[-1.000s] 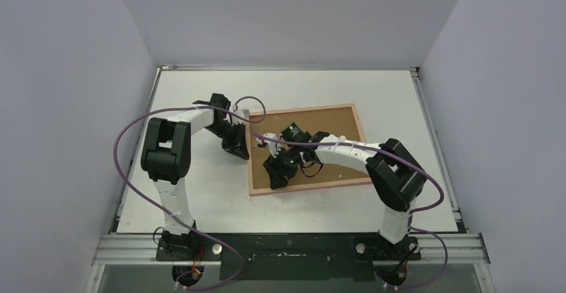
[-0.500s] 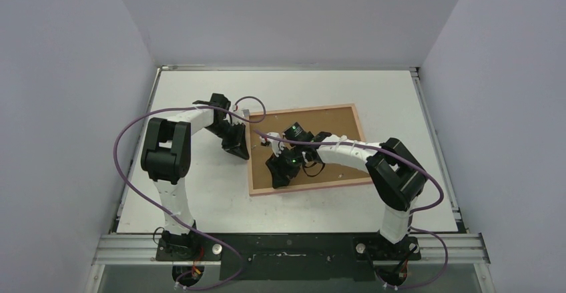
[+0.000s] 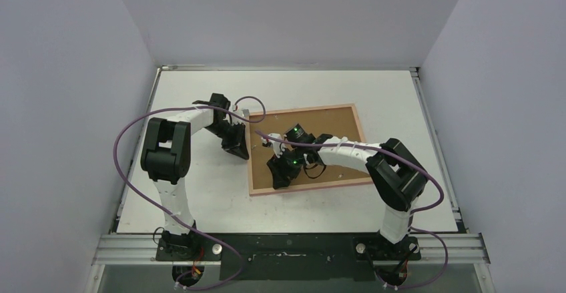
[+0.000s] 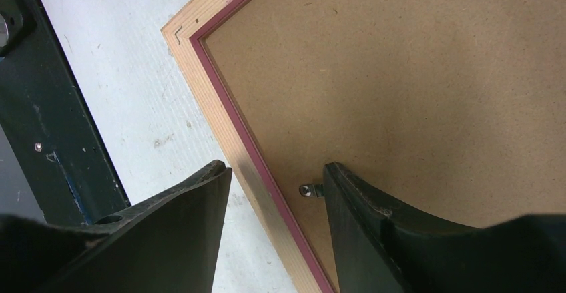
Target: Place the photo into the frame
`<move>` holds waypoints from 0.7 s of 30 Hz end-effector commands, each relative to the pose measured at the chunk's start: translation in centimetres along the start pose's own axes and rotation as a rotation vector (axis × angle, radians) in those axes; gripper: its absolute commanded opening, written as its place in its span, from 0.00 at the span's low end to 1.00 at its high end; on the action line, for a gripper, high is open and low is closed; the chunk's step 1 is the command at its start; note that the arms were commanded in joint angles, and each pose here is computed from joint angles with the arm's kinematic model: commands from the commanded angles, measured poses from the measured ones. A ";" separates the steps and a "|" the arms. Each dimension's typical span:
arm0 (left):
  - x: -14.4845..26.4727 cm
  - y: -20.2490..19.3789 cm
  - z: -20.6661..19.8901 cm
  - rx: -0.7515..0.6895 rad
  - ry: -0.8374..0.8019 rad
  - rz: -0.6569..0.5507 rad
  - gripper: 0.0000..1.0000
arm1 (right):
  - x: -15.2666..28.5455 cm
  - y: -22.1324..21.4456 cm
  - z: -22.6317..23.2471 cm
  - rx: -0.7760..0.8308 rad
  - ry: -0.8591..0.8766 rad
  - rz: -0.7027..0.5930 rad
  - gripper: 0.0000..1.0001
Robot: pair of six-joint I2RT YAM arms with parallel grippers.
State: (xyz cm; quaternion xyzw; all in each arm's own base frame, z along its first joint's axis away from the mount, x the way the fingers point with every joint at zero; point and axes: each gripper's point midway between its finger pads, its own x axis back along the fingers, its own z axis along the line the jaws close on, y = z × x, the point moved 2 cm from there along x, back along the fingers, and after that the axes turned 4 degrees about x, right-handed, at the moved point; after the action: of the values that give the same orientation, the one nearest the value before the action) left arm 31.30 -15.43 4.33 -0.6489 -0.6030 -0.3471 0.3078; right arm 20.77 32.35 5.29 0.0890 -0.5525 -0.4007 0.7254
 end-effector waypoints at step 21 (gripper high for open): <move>0.2 2.7 1.6 -0.060 0.067 -0.094 0.05 | 1.7 -1.4 1.9 -0.024 -0.006 -0.001 0.51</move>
State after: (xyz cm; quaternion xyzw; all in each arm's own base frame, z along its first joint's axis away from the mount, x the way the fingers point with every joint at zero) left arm 31.33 -15.38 4.34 -0.6485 -0.6038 -0.3464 0.3081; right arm 19.65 30.89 5.46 0.0774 -0.5573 -0.4035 0.7215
